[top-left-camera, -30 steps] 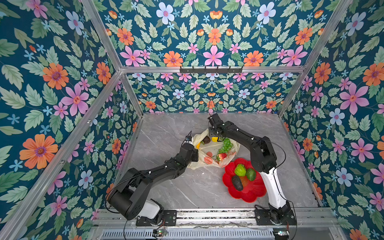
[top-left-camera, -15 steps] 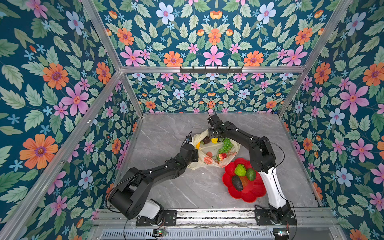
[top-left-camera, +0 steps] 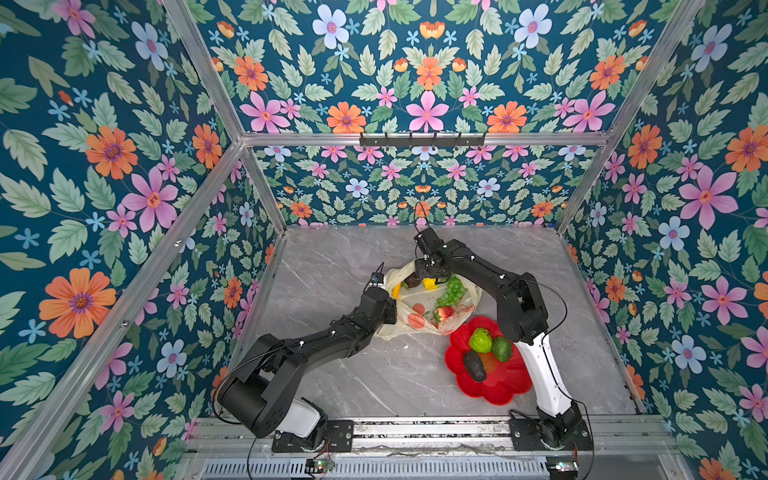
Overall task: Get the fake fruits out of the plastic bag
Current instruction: 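Reach the right gripper into the bag and grasp the yellow lemon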
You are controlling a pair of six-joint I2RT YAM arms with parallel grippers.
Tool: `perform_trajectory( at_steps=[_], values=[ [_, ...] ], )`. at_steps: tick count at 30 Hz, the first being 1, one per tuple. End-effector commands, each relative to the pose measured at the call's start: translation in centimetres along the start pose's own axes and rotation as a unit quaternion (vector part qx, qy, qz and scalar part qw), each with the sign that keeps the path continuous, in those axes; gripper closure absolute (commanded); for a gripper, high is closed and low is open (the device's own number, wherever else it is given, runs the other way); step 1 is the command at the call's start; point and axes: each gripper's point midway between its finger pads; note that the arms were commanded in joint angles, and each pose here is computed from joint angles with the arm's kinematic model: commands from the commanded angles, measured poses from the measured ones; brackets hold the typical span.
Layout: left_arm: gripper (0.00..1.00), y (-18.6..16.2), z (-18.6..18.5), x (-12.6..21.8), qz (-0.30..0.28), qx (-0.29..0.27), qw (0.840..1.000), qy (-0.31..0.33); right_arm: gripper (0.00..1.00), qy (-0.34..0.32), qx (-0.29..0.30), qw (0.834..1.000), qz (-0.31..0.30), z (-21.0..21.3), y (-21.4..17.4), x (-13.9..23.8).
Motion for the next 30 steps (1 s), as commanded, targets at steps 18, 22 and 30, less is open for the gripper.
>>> perform_trajectory(
  at_steps=[18, 22, 30],
  values=[
    [0.93, 0.4, 0.1, 0.0, -0.005, -0.001, 1.000, 0.005, 0.31, -0.004, 0.005, 0.998, 0.063, 0.2, -1.6, -0.8],
    [0.93, 0.4, 0.2, -0.1, -0.005, -0.001, 1.000, 0.007, 0.38, 0.002, 0.004, 0.998, 0.055, 0.2, -1.4, -0.2],
    [0.93, 0.4, 0.2, 0.0, -0.007, 0.000, 1.000, 0.008, 0.42, 0.050, -0.001, 0.999, 0.019, 1.0, -1.3, 3.6]
  ],
)
Point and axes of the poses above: each gripper's point midway between its finger pads, its own x axis back along the fingers, its own z axis along the line the jaws close on, y = z × x, and after that the axes turned 5 degrees about -x, right-handed
